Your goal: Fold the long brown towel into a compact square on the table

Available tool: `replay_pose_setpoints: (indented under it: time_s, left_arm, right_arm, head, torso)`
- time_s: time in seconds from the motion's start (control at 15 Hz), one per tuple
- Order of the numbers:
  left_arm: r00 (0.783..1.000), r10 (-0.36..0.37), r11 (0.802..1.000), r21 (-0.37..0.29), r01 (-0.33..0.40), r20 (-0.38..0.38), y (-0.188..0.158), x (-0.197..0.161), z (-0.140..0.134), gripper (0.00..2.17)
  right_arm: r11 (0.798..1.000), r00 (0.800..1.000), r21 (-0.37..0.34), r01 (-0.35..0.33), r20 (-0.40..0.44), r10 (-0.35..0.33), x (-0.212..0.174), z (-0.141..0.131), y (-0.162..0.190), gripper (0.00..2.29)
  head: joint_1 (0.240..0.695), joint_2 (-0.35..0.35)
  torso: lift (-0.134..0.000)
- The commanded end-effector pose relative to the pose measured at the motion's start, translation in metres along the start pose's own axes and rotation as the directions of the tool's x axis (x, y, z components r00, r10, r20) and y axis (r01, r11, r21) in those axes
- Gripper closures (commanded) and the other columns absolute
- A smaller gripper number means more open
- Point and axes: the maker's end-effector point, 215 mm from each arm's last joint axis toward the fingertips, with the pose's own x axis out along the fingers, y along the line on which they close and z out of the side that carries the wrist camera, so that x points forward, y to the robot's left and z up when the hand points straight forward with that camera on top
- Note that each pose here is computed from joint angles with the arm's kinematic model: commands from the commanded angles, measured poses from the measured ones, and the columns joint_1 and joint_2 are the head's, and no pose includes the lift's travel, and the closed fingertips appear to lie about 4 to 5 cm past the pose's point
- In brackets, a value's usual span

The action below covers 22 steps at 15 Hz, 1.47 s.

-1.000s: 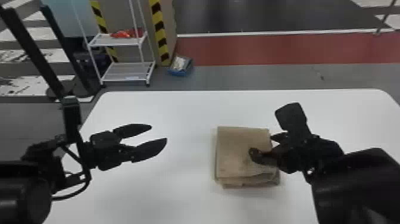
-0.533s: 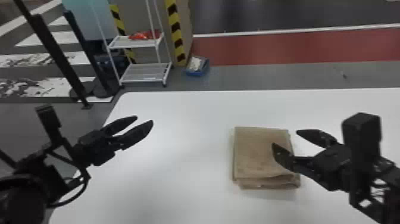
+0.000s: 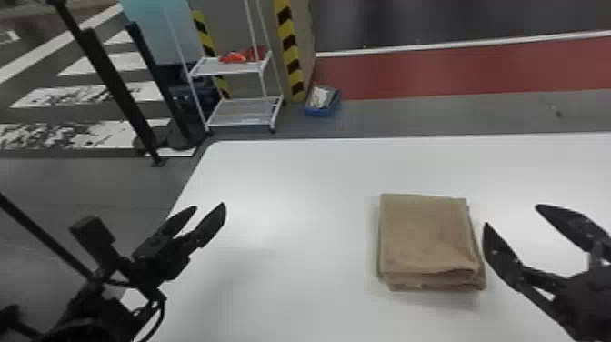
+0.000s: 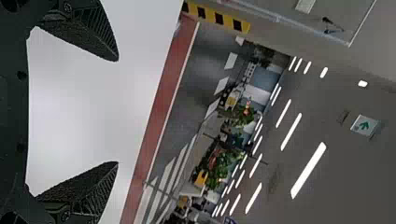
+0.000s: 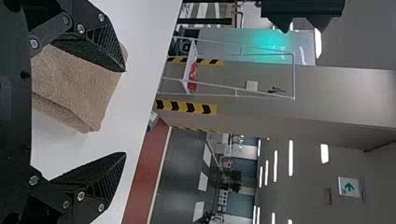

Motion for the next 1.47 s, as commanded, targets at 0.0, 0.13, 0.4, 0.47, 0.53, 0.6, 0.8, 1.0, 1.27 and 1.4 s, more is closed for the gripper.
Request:
replay_pose_setpoints:
  time_s: [0.0,0.13,0.4,0.47,0.53,0.6,0.8,1.0,1.27,1.4]
  left_arm:
    - [0.992,0.117,0.99,0.067,-0.12,0.045,0.028,-0.014,-0.009,0.1]
    - [0.968,0.211,0.959,0.162,-0.231,0.134,0.043,-0.028,-0.002,0.1]
    - [0.98,0.168,0.95,0.246,-0.19,0.105,0.02,-0.044,-0.018,0.1]
    - [0.984,0.141,0.952,0.257,-0.164,0.104,0.011,-0.05,-0.019,0.1]
    - [0.986,0.139,0.952,0.263,-0.16,0.097,0.004,-0.056,-0.023,0.1]
    - [0.982,0.167,0.948,0.259,-0.184,0.087,0.002,-0.062,-0.029,0.1]
    - [0.969,0.231,0.931,0.271,-0.245,0.084,-0.008,-0.07,-0.035,0.1]
    - [0.967,0.237,0.929,0.27,-0.253,0.09,-0.015,-0.075,-0.032,0.1]
    - [0.968,0.236,0.928,0.273,-0.251,0.087,-0.019,-0.079,-0.034,0.1]
    - [0.969,0.233,0.931,0.271,-0.246,0.081,-0.02,-0.078,-0.037,0.1]
  right_arm:
    - [0.999,0.998,-0.026,0.029,0.065,-0.027,-0.014,0.009,0.002,0.3]
    - [0.998,0.997,-0.025,0.059,0.043,-0.058,-0.024,-0.003,-0.001,0.3]
    - [0.997,0.995,-0.037,0.066,0.078,-0.063,-0.033,-0.008,0.006,0.3]
    - [0.997,0.993,-0.042,0.057,0.106,-0.053,-0.033,-0.002,0.013,0.3]
    - [0.998,0.992,-0.041,0.047,0.116,-0.042,-0.033,-0.003,0.02,0.3]
    - [0.999,0.993,-0.036,0.039,0.116,-0.034,-0.032,-0.006,0.024,0.3]
    - [1.0,0.992,-0.022,0.018,0.123,-0.015,-0.029,-0.007,0.039,0.3]
    - [1.0,0.992,-0.016,-0.002,0.125,0.004,-0.026,-0.005,0.051,0.3]
    - [0.999,0.993,-0.01,0.042,0.109,-0.041,-0.022,-0.011,0.041,0.3]
    - [0.999,0.994,-0.007,0.047,0.101,-0.046,-0.022,-0.013,0.04,0.29]
  head:
    - [0.695,0.267]
    - [0.695,0.297]
    - [0.695,0.317]
    - [0.695,0.314]
    - [0.695,0.31]
    - [0.695,0.309]
    - [0.695,0.337]
    - [0.695,0.341]
    - [0.695,0.345]
    - [0.695,0.337]
  torso:
    - [-0.124]
    - [-0.124]
    - [-0.124]
    - [-0.124]
    - [-0.124]
    - [-0.124]
    - [-0.124]
    - [-0.124]
    - [-0.124]
    - [-0.124]
